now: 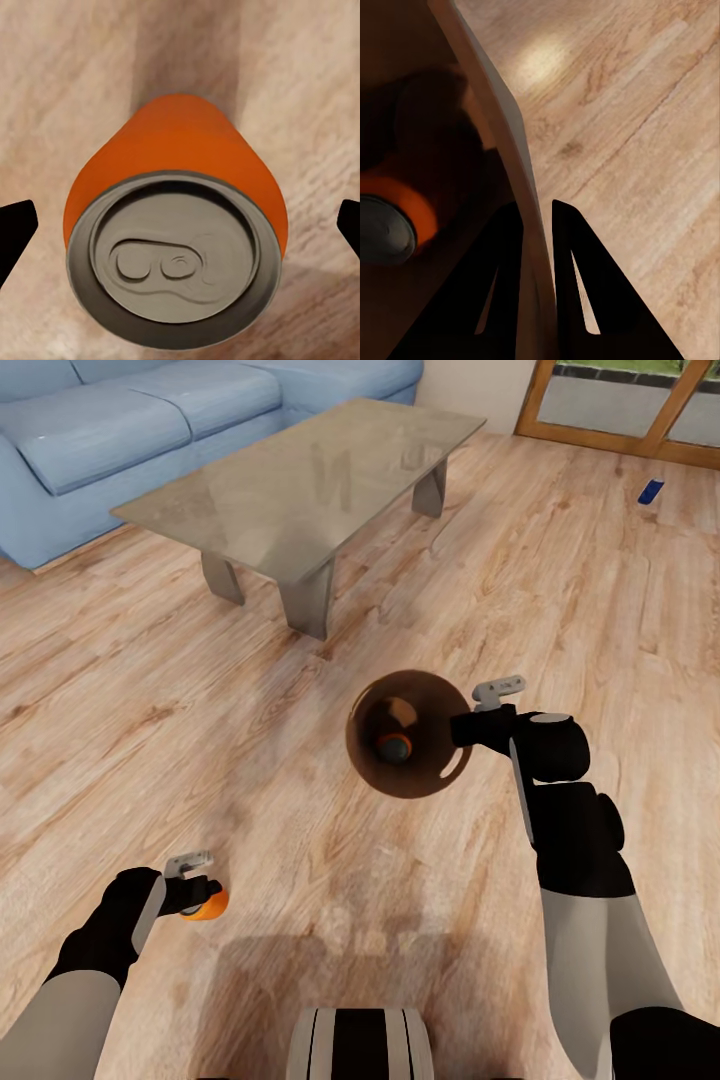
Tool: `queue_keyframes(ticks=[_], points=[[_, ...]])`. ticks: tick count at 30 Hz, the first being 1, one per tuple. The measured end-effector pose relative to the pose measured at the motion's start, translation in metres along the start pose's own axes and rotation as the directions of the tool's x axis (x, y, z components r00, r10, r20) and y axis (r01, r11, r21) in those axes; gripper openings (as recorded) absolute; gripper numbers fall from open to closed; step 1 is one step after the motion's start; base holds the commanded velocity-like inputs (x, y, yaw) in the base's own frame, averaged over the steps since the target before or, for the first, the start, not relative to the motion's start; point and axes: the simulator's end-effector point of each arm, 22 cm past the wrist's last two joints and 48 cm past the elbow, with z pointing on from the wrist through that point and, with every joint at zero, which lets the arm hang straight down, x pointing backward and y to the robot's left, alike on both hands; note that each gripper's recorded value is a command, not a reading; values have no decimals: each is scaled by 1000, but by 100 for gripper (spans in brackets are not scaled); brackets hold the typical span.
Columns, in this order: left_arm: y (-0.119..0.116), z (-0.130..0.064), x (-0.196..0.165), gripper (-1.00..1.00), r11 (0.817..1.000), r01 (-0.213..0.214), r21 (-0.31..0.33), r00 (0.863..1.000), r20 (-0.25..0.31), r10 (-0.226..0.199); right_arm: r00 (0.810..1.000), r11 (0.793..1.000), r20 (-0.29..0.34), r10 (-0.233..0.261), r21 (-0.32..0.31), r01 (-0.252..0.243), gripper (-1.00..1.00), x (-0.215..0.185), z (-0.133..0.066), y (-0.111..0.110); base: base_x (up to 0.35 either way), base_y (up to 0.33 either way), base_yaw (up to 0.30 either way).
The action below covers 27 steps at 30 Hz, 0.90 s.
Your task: Put the three can of soda from the living room inside the tash can in the kitchen.
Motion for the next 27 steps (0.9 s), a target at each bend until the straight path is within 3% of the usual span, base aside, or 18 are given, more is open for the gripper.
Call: queue_keyframes(ticks=[6,7,18,27], points=[[0,0,0,100,1000,0,0,1000,0,0,1000,1000,0,-11,11,11,-100,0,0,-2,0,0,0],[0,0,0,-100,1000,0,0,1000,0,0,1000,1000,0,-9,8,9,-100,0,0,-1,0,0,0],[-2,0,1,-100,1000,-14,-3,1000,-1,14,1000,1000,-2,-8,4,8,-100,1,0,0,0,0,0],[-10,-16,-12,-100,999,-36,7,999,31,36,999,1000,34,-13,12,13,-100,-20,-19,-2,0,0,0]])
